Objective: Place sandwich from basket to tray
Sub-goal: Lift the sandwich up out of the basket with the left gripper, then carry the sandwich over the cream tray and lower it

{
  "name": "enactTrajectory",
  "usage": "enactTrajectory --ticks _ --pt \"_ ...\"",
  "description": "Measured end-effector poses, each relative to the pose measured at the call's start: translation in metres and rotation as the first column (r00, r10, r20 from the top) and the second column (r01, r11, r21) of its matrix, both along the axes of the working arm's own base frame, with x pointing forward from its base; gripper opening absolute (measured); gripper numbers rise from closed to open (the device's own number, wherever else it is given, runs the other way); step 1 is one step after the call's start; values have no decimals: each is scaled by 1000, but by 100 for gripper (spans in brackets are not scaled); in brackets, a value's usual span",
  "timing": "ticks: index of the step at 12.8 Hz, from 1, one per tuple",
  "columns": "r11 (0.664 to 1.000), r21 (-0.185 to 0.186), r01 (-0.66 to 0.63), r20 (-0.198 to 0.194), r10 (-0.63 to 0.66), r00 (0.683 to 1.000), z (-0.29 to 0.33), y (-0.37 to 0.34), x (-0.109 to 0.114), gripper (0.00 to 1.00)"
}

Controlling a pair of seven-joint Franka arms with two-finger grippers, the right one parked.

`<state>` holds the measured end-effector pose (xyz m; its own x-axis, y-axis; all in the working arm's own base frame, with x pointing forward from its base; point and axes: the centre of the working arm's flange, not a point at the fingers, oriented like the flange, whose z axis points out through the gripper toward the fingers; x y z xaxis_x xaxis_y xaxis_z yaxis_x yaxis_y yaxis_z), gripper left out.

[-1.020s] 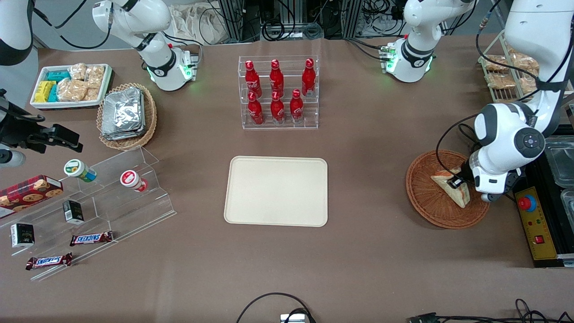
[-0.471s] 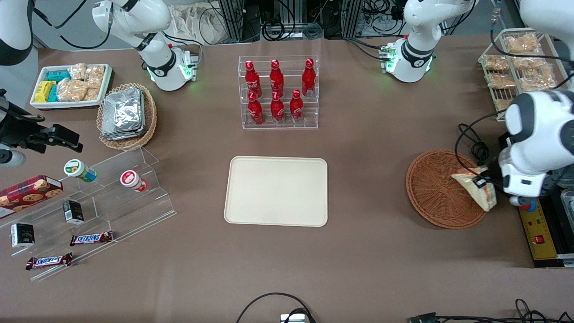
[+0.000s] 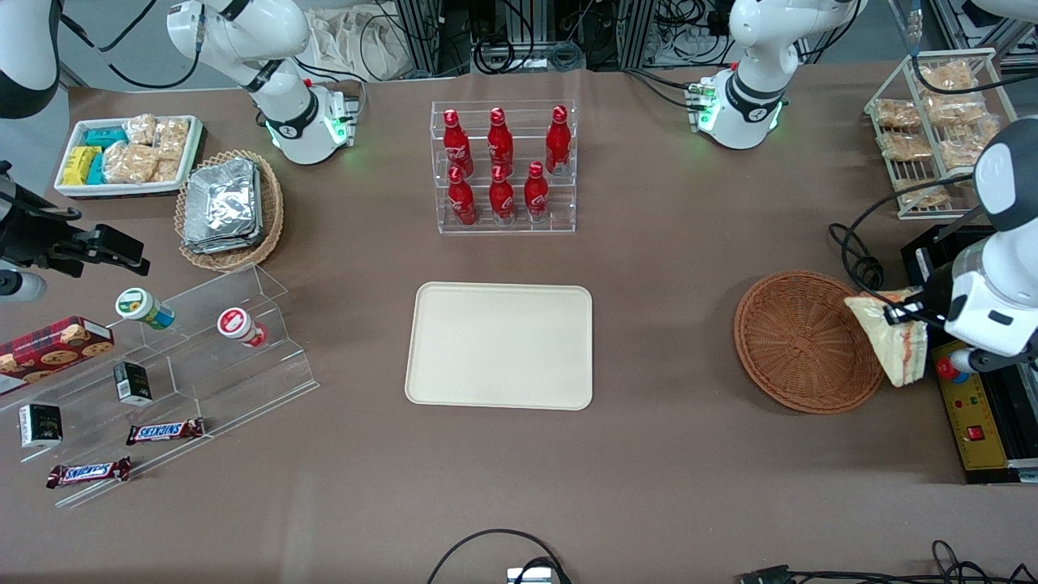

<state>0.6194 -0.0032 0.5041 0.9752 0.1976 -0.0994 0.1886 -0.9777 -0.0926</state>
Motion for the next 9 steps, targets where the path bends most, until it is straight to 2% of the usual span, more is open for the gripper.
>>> enactTrajectory --ticks 5,8,9 --pt "976 -31 217 -28 -217 976 -11 -140 8 20" --pt "973 -33 227 -64 -229 971 -45 -222 -2 20" --pt "975 -33 222 -65 -223 973 -59 -250 -6 20"
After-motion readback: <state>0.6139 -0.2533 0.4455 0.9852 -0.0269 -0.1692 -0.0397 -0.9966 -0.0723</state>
